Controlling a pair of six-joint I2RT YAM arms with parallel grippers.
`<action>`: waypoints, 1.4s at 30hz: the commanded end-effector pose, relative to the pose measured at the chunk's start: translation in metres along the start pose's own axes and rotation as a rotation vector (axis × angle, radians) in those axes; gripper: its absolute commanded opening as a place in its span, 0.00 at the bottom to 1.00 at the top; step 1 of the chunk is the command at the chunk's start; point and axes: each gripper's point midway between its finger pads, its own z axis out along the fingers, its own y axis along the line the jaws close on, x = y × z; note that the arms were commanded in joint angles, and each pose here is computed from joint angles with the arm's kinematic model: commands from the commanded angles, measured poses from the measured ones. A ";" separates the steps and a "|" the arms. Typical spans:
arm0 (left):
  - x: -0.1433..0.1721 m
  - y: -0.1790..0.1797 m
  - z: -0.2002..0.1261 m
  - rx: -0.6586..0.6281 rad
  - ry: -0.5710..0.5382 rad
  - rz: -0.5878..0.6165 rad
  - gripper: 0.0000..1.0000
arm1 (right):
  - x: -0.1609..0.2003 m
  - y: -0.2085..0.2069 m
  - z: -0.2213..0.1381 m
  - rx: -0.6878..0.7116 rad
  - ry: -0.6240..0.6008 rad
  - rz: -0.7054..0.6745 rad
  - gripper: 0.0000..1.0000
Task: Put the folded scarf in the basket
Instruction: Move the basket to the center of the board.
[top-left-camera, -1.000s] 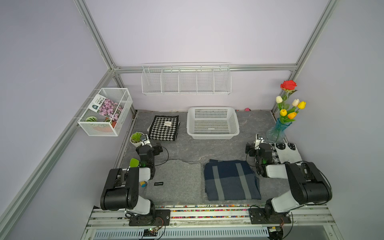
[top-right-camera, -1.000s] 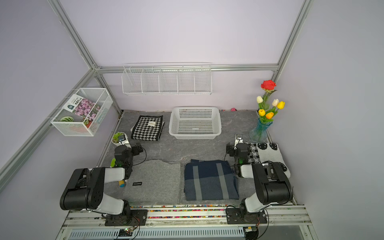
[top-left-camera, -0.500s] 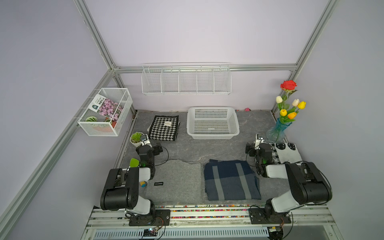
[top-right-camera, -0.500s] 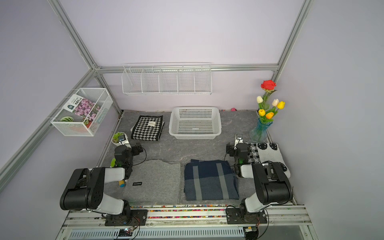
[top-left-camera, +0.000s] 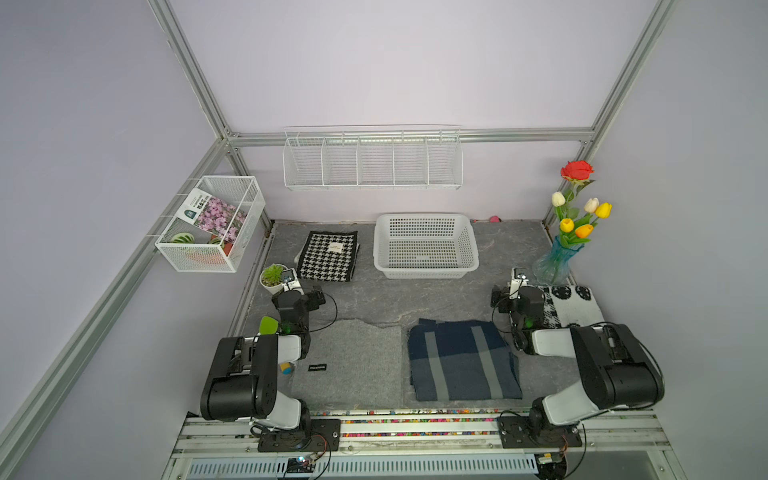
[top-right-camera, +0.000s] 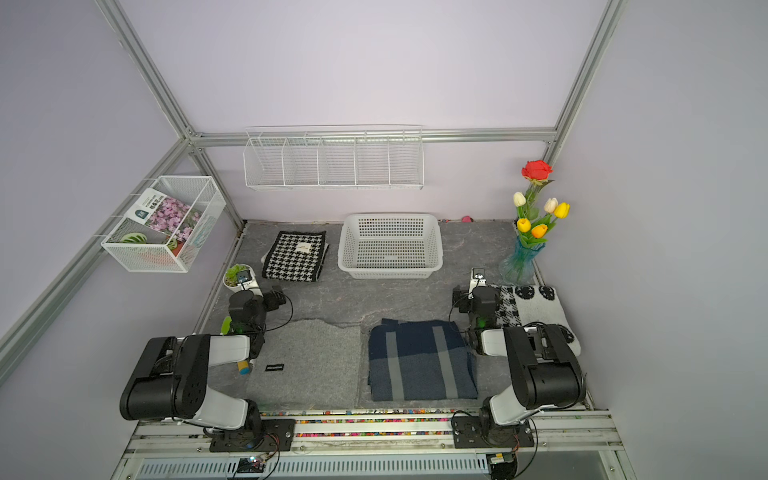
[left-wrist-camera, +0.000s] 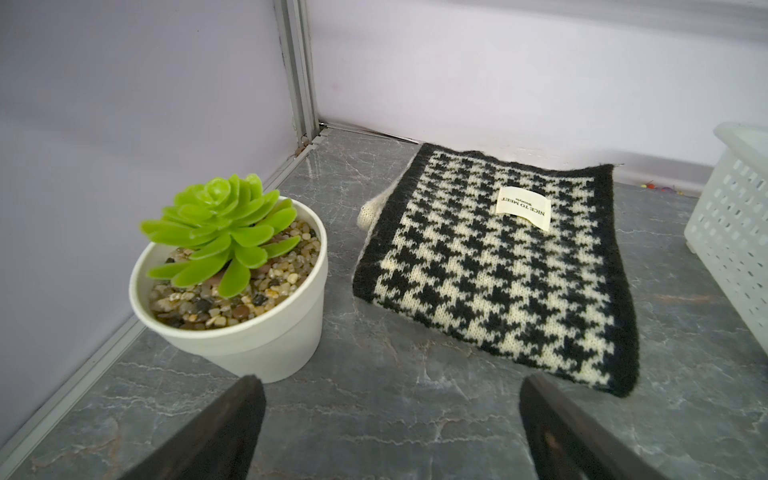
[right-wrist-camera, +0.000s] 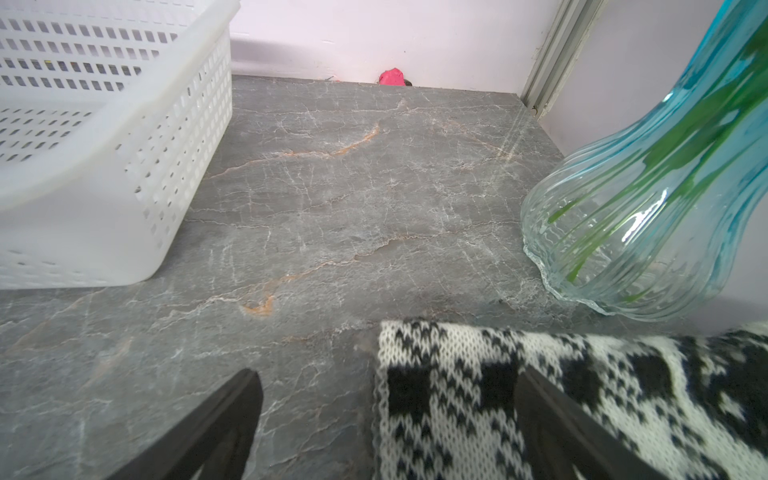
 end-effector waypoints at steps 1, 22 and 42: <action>-0.014 -0.002 0.002 0.012 -0.039 0.004 1.00 | -0.013 0.000 -0.001 -0.003 -0.033 0.008 0.99; -0.092 -0.107 -0.039 0.383 0.034 -0.224 0.92 | -0.099 0.074 -0.058 -0.356 0.013 0.163 0.86; -0.036 -0.252 0.046 0.622 0.337 -0.167 0.86 | -0.086 0.121 0.045 -0.207 0.360 -0.095 0.82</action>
